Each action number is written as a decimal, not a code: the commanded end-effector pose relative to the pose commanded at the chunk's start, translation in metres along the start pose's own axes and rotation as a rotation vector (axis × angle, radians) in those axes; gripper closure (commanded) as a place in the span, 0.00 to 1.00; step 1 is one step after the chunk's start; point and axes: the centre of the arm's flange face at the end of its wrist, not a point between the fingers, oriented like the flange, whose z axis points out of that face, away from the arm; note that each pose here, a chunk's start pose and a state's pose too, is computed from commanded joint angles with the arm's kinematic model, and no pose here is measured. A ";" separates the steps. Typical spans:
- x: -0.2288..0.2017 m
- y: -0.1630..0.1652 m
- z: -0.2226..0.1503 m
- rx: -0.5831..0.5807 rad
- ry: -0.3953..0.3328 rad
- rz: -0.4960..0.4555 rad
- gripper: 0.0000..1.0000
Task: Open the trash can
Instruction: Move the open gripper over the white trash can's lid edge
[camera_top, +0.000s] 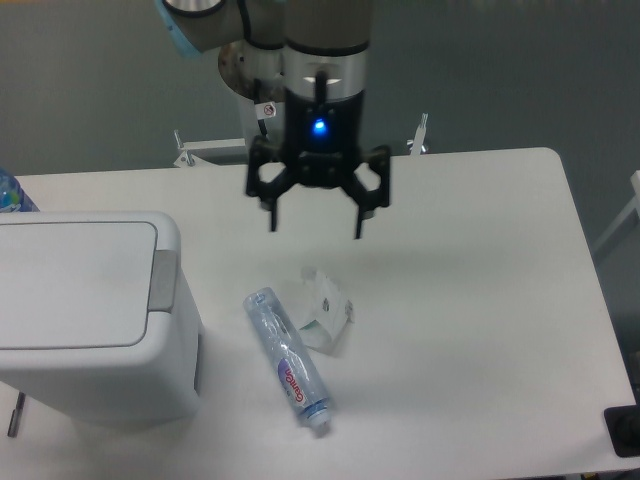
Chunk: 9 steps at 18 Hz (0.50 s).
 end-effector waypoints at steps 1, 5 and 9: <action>0.010 -0.003 0.006 0.009 0.007 -0.004 0.00; 0.024 -0.008 0.014 0.026 0.016 -0.016 0.00; 0.034 -0.008 0.020 0.018 0.026 -0.006 0.00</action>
